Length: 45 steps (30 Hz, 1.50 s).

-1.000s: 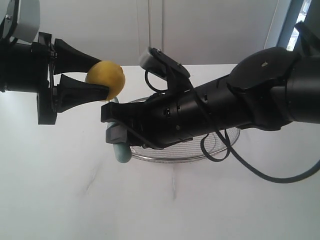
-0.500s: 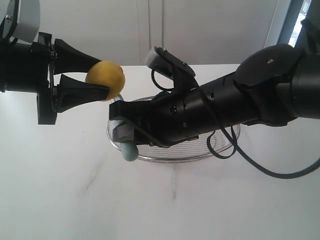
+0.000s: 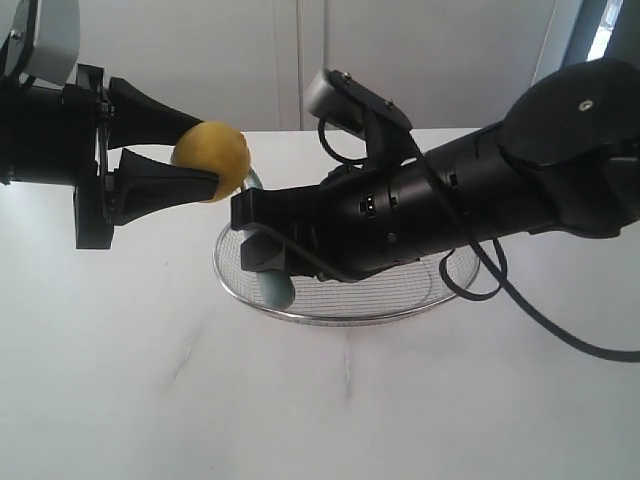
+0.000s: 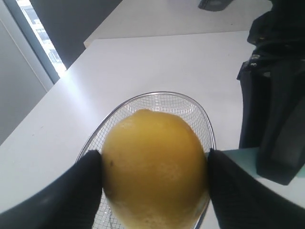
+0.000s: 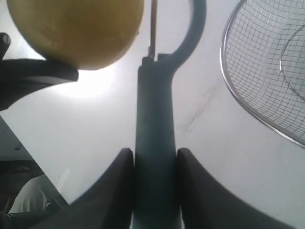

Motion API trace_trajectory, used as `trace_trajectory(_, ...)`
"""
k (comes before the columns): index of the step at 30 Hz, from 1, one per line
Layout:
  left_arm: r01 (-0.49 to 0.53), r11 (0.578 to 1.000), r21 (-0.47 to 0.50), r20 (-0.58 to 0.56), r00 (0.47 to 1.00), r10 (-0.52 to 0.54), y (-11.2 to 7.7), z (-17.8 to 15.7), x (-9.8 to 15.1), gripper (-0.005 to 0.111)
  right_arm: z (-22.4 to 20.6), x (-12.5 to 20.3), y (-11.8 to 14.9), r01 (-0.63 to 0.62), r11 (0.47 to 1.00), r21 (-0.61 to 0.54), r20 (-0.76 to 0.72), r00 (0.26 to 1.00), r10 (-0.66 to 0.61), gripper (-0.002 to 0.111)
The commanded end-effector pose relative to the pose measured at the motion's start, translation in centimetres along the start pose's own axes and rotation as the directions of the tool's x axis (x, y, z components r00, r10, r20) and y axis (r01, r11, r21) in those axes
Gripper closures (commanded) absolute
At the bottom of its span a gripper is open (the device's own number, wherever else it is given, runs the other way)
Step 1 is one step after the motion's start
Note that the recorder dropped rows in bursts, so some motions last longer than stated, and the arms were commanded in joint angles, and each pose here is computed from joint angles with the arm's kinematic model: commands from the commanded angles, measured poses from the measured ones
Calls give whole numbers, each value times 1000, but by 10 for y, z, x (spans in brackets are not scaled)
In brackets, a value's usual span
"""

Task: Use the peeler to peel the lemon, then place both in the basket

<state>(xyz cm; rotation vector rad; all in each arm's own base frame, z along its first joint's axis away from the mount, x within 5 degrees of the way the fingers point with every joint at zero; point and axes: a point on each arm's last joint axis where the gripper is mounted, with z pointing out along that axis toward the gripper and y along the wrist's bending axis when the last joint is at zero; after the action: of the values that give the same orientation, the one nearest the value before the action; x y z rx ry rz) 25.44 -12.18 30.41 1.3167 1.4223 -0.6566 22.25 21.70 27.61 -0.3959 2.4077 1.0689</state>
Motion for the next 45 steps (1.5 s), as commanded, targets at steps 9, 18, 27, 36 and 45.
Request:
trace_trajectory(9, -6, 1000, 13, 37, 999, 5, -4, -1, -5, 107, -17, -8, 1, 6, 1000, 14, 71, 997, -7, 108)
trace_trajectory(18, -6, 1000, 13, 37, 999, 5, -4, -1, -5, 107, -22, -11, 1, 11, 1000, 16, 89, 996, -13, 108)
trace_trajectory(27, -6, 1000, 13, 37, 999, 5, -4, -1, -5, 107, -33, -14, 2, 12, 1000, 16, 120, 993, -14, 108)
trace_trajectory(36, -6, 1000, 12, 36, 999, 5, -4, -1, -5, 107, -69, -13, 24, 69, 997, -35, 207, 976, -61, 108)
trace_trajectory(45, -5, 1000, 15, 35, 999, 5, -4, -1, -5, 107, -140, 0, 48, 300, 952, 54, 362, 883, -299, 108)
